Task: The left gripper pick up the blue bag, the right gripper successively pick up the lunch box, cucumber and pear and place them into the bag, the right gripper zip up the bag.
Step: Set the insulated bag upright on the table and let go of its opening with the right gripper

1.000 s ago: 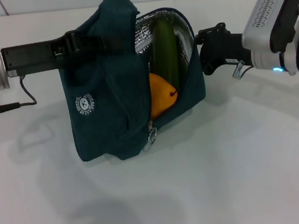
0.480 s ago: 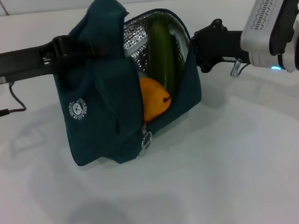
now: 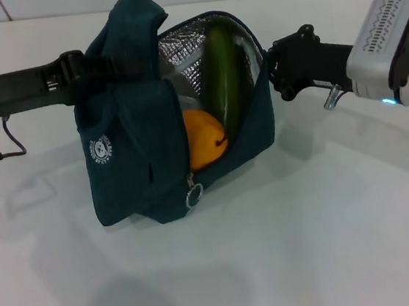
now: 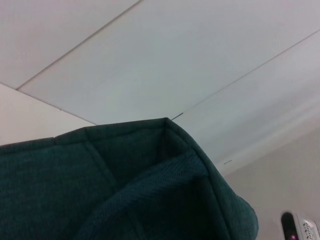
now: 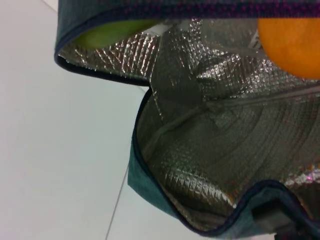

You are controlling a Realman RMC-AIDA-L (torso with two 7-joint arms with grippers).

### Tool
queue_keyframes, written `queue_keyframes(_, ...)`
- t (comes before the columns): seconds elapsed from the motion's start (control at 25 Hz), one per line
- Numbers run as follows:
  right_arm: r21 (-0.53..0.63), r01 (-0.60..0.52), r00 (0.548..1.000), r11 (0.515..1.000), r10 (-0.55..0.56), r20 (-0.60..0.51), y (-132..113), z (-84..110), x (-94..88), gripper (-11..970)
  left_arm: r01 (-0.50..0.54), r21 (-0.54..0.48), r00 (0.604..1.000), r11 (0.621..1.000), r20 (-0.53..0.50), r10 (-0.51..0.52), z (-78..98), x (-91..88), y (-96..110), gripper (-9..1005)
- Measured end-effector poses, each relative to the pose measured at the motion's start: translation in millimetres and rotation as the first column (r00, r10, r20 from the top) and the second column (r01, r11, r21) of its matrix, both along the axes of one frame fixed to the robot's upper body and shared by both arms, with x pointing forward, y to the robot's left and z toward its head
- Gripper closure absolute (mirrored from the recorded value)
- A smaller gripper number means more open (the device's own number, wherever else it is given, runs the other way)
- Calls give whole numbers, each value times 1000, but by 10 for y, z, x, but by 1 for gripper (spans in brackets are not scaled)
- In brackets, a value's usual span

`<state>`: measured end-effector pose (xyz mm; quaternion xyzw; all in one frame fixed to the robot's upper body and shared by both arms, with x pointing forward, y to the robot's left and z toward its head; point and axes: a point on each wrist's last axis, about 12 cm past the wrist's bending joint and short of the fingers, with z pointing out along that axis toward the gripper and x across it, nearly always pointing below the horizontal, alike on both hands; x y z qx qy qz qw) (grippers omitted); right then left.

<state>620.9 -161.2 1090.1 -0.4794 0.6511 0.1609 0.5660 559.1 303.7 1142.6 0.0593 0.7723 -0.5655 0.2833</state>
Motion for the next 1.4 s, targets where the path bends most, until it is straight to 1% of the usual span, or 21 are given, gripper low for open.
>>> queue_keyframes(0.28,18,-4,999,1000,3,33,-32,21,-94,953,-5,3,1000,1000,3,5,7,-3,24,945)
queue_keyframes(0.56,52,-21,997,998,17,79,-22,135,-149,954,-10,6,1000,1000,4,10,9,-7,52,945)
queue_keyframes(0.72,75,-25,994,997,17,106,-56,198,-209,954,1,9,1000,1000,14,-1,14,6,22,945)
queue_keyframes(0.88,93,-36,988,995,21,153,-93,303,-280,955,9,5,1000,1000,15,-9,8,10,-15,945)
queue_keyframes(1.2,130,-46,975,990,16,222,-251,472,-450,956,28,-11,1000,1000,13,-27,-20,13,-136,945)
queue_keyframes(1.4,166,-22,967,986,-22,255,-418,568,-525,956,17,-15,1000,1000,11,-17,-33,5,-123,945)
